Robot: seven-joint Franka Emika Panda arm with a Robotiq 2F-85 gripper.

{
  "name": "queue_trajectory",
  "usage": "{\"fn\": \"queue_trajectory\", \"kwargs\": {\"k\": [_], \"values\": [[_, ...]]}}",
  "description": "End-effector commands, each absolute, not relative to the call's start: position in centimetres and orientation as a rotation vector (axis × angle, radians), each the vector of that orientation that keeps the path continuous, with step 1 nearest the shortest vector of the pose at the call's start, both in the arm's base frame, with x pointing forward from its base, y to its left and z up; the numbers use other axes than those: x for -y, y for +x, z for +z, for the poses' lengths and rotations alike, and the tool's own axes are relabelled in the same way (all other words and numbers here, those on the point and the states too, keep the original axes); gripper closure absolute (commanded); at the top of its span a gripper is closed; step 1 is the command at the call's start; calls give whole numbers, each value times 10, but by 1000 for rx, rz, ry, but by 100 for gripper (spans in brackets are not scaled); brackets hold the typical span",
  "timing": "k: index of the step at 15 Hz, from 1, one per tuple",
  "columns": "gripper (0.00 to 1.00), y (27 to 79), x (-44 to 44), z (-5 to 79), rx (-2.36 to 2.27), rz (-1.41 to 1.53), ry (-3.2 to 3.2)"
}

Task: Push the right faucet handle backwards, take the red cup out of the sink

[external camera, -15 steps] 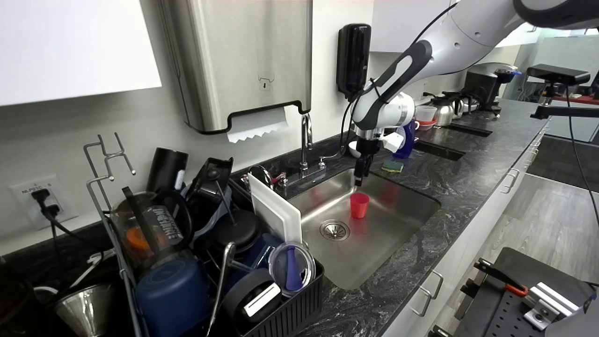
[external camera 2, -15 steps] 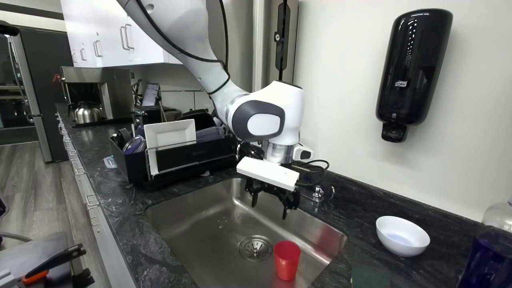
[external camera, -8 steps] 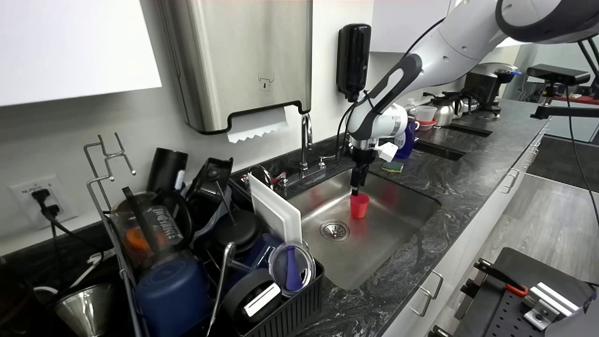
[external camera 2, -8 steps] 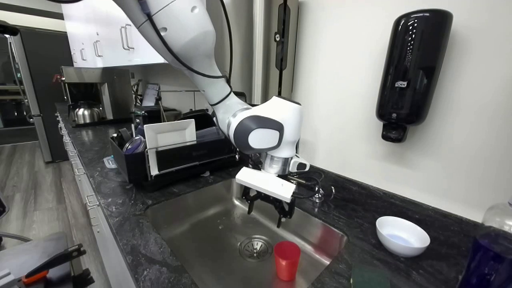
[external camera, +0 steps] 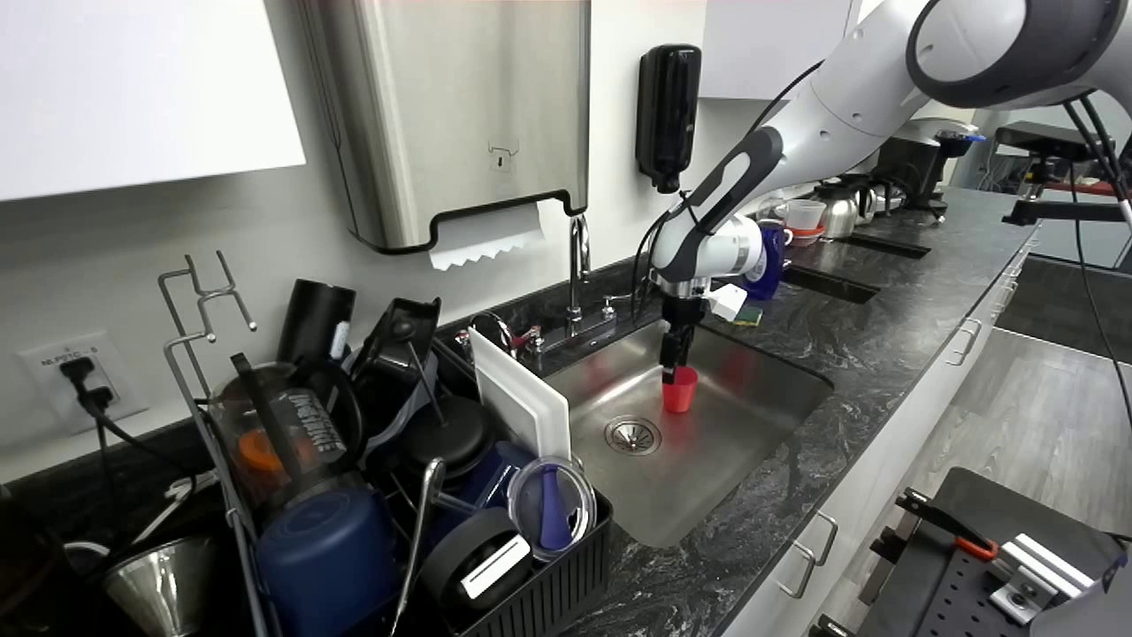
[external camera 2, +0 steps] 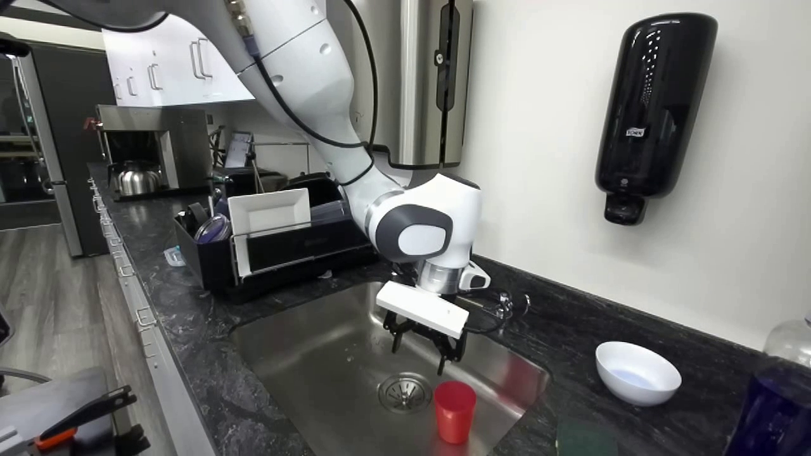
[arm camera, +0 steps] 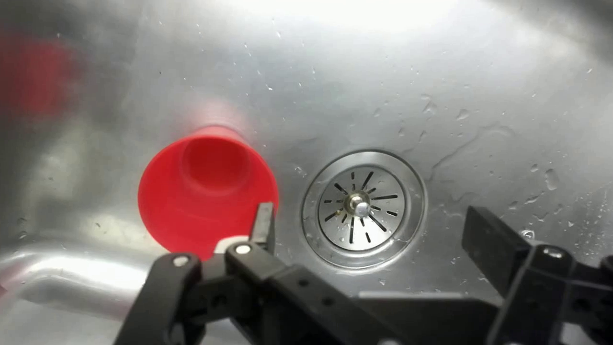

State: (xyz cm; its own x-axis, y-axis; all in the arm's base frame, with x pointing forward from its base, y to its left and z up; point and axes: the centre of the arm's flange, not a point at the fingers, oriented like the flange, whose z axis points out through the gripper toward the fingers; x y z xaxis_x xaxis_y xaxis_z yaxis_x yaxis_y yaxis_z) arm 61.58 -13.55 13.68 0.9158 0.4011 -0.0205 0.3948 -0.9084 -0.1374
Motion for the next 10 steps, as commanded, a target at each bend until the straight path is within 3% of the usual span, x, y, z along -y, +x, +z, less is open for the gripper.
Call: {"fn": "queue_trajectory", "kwargs": {"k": [1, 10], "values": [[0, 623, 137, 126, 667, 82, -2952], [0, 621, 135, 102, 828, 94, -2970]]}}
